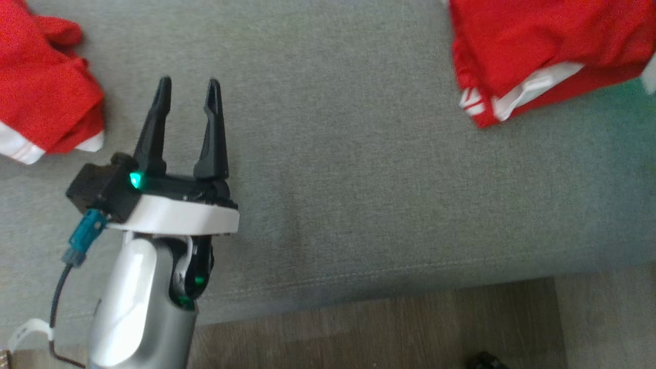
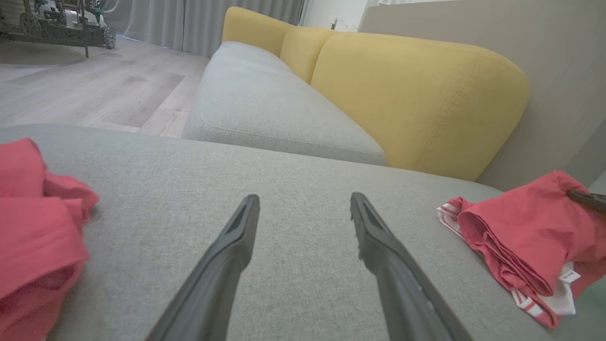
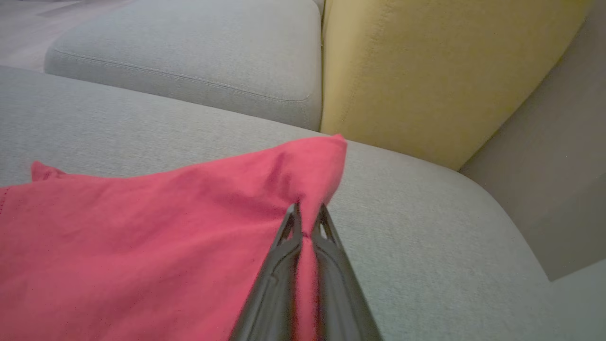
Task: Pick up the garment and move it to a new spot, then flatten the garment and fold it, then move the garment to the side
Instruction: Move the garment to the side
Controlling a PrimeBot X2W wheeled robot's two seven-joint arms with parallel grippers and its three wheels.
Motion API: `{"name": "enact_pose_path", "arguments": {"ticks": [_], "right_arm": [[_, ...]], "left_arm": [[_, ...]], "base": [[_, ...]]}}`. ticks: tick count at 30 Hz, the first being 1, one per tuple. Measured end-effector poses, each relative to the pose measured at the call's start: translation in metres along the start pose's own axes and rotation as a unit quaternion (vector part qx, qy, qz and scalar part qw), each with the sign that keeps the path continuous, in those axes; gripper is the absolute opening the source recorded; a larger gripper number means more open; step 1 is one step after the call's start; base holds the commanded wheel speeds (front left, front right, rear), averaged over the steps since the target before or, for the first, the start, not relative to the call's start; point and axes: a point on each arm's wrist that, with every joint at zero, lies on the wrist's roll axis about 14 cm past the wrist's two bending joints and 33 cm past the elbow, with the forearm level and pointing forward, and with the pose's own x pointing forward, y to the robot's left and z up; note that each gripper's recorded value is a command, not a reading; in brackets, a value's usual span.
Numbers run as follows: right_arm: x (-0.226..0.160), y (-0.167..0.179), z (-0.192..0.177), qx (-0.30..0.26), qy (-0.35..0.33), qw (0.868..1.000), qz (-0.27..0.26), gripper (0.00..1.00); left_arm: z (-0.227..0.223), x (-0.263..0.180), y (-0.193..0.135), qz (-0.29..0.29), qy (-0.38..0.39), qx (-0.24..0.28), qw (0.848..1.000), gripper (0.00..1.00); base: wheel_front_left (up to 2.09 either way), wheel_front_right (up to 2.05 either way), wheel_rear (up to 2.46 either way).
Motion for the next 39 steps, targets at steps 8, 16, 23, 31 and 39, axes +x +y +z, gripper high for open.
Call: {"name": "enact_pose_path", "arguments": {"ticks": [8,16,23,31,39], "right_arm": [[-0.004,-0.069,-0.002,0.004,-0.006,0.996,-0.091,0.00],[-0.001,-0.083,-0.015,-0.025,0.010,0.994,-0.108,0.00],[0.004,-0.084,-0.005,0.001,-0.012,0.992,-0.125,1.00],[-0.002,-0.072,0.045,0.015,-0.078,0.990,-0.114,1.00],[-0.022,-0.003,0.091,0.050,-0.158,0.985,-0.044,1.00]], "left_arm": [[-0.009,0.025,-0.009,-0.030,-0.008,-0.001,1.000,1.00],[-0.020,0.037,-0.014,-0.043,-0.006,-0.008,0.999,1.00],[-0.016,0.037,-0.011,-0.041,-0.010,-0.005,0.999,1.00],[0.014,0.030,-0.013,-0.035,-0.036,-0.006,0.999,1.00],[0.052,0.006,-0.008,-0.009,-0.067,-0.001,0.998,1.00]], "base": [[0.00,0.00,0.00],[0.00,0.00,0.00],[0.00,0.00,0.00],[0.00,0.00,0.00],[0.00,0.00,0.00]]}}
